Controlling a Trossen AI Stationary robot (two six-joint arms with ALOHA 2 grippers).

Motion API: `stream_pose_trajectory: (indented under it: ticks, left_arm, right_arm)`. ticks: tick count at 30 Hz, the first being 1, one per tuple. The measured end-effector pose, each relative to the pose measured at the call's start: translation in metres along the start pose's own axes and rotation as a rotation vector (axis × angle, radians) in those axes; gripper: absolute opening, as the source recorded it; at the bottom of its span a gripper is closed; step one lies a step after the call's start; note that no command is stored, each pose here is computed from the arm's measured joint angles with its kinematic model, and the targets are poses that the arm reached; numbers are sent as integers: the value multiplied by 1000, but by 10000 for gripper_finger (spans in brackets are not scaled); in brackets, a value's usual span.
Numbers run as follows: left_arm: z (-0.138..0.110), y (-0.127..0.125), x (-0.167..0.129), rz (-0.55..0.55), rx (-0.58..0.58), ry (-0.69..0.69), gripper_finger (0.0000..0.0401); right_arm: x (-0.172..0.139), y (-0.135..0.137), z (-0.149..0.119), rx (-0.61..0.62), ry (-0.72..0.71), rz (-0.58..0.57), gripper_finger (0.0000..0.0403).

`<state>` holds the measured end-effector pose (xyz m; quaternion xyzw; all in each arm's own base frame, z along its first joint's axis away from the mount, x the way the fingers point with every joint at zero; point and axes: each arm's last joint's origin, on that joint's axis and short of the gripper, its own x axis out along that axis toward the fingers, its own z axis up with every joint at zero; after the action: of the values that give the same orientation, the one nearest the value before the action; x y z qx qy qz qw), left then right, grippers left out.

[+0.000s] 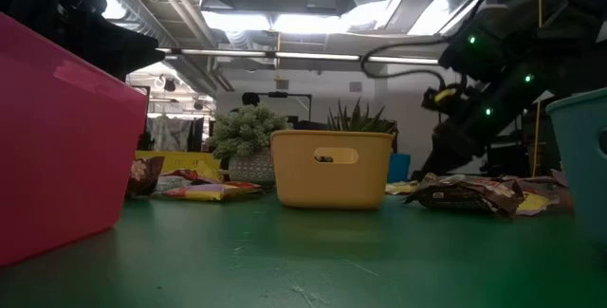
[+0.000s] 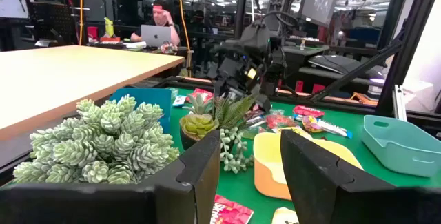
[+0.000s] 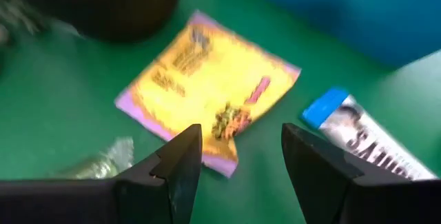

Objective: Sort candy
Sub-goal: Put the yellow candy into the blue bin

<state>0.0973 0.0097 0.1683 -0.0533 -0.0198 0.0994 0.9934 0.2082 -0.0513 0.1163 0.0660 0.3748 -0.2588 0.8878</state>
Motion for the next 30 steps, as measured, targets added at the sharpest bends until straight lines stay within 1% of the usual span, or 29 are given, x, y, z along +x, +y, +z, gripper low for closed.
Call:
stream_pose_trajectory:
  ticks: [3, 6, 9, 12, 18, 19, 24, 27, 30]
  left_arm:
    - [0, 0, 0, 0, 1, 0, 140]
    - [0, 0, 0, 0, 1, 0, 140]
    - [0, 0, 0, 0, 1, 0, 140]
    - [0, 0, 0, 0, 1, 0, 140]
    - [0, 0, 0, 0, 1, 0, 140]
    - [0, 0, 0, 0, 1, 0, 140]
    - [0, 0, 0, -1, 1, 0, 140]
    - [0, 0, 0, 0, 1, 0, 140]
    - [0, 0, 0, 0, 1, 0, 140]
  right_arm:
    - [8, 2, -5, -6, 25, 5, 200]
    - [14, 4, -4, -1, 10, 18, 196]
    - [19, 5, -5, 2, -1, 25, 174]
    - [20, 6, -5, -1, -9, 36, 133]
    - [21, 7, -5, -7, -5, 45, 18]
    - [21, 7, -5, -8, -5, 45, 10]
    - [17, 6, -4, -11, -7, 47, 21]
    - [9, 4, -2, -14, -4, 54, 6]
    - [-2, 2, 5, -32, -5, 53, 7]
